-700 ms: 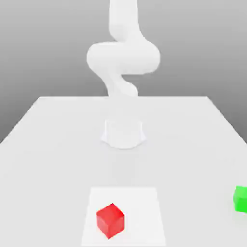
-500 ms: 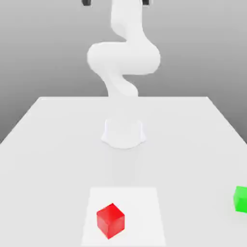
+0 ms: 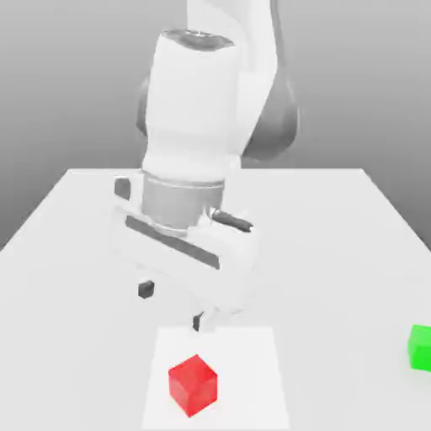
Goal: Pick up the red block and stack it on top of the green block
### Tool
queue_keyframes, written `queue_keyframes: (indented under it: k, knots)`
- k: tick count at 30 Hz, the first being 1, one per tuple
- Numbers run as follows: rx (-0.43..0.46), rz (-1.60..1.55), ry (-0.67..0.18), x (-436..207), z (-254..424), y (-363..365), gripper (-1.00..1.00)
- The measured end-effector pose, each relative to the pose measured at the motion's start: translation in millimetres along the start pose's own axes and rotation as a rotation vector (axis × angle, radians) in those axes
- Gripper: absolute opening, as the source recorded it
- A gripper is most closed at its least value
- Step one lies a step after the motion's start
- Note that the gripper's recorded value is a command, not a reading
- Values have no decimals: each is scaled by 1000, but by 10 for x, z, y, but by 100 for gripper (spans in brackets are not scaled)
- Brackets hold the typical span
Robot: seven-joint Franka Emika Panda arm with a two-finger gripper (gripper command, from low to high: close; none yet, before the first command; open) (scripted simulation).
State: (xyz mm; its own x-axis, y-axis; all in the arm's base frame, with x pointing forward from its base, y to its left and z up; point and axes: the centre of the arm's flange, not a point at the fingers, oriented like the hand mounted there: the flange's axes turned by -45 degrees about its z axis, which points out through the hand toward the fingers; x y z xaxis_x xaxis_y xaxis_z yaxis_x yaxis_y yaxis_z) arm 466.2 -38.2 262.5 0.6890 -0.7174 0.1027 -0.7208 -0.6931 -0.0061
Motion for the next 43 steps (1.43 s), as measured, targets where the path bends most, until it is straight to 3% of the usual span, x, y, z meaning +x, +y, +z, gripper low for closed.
queue_keyframes:
  k: [3,8,9,16,22,34,36,39,40,43]
  knots:
    - [-8,81,-82,-172,441,59,0]
    - [-9,103,-102,-256,1018,74,0]
    - [-10,103,-102,-273,1109,79,-100]
    - [-9,103,-101,-274,1116,78,-100]
    - [-10,84,-102,-270,545,6,-100]
    - [21,-544,-106,-2729,-3,-1692,-100]
    - [31,-648,-102,-3237,26,-1862,-100]
    - [35,-691,-101,-3486,309,-1916,-100]
    - [34,-696,-101,-3516,405,-1911,100]
    - [34,-696,-101,-3516,405,-1911,100]
